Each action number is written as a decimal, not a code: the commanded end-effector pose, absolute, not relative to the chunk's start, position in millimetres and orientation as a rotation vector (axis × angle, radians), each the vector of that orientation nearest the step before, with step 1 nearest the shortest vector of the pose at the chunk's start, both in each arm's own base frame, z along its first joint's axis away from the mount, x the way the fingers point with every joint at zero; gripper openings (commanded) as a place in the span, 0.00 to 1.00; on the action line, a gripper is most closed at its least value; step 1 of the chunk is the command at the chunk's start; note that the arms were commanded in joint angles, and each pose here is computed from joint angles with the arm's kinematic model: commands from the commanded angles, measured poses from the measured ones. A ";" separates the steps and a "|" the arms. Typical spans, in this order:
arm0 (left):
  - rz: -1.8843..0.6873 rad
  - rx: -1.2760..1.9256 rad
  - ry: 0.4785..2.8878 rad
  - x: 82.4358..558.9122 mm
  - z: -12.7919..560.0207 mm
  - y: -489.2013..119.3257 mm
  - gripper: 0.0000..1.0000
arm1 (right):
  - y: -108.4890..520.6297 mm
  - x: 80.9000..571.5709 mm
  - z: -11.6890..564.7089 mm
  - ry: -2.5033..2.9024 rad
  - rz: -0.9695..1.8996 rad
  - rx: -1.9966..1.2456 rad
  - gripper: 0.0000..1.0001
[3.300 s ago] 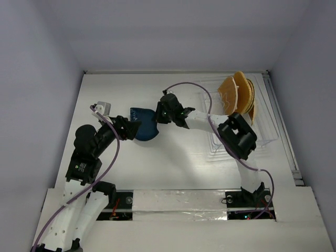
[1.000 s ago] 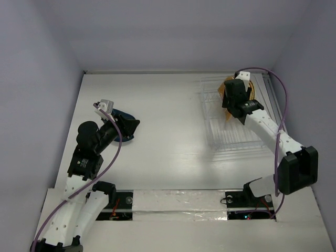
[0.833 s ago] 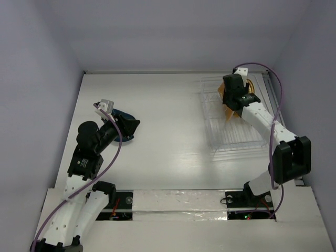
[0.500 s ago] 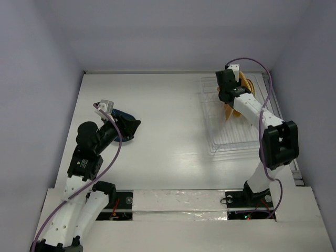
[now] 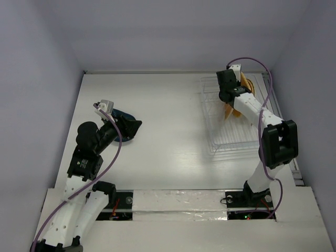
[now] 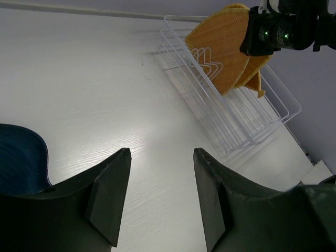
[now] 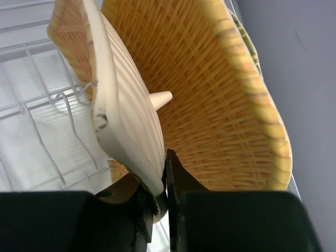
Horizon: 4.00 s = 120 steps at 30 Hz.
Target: Unload the plates from the dish rack
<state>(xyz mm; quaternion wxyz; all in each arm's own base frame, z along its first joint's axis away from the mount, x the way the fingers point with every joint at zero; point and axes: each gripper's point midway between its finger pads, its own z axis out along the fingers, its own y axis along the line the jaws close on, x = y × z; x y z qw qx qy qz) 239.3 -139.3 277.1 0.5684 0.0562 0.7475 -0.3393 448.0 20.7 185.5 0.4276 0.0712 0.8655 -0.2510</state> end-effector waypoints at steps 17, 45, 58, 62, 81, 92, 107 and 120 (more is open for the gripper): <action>-0.815 0.165 1.682 239.7 295.4 -142.5 0.49 | 32.0 434.1 288.9 1.940 -0.646 0.179 0.00; -0.812 0.143 1.682 242.1 295.2 -138.5 0.79 | 350.9 389.5 317.6 1.769 0.912 -0.029 0.00; -0.818 0.148 1.680 240.5 296.0 -139.2 0.79 | 402.6 428.4 193.0 1.955 1.147 0.279 0.00; -0.815 0.147 1.681 240.6 295.7 -138.9 0.79 | 397.9 431.5 163.9 1.998 1.183 0.346 0.00; -0.825 0.152 1.682 240.4 295.0 -140.4 0.79 | 323.6 382.0 107.0 2.028 1.065 0.520 0.12; -0.825 0.152 1.682 240.2 294.6 -140.4 0.79 | 323.8 362.3 98.0 2.039 1.137 0.468 0.65; -0.825 0.155 1.678 239.6 296.1 -140.4 0.79 | 272.1 339.2 172.4 1.963 0.853 0.364 0.93; -0.818 0.150 1.678 240.1 296.4 -139.3 0.78 | 87.7 352.7 291.5 1.730 0.229 0.453 0.01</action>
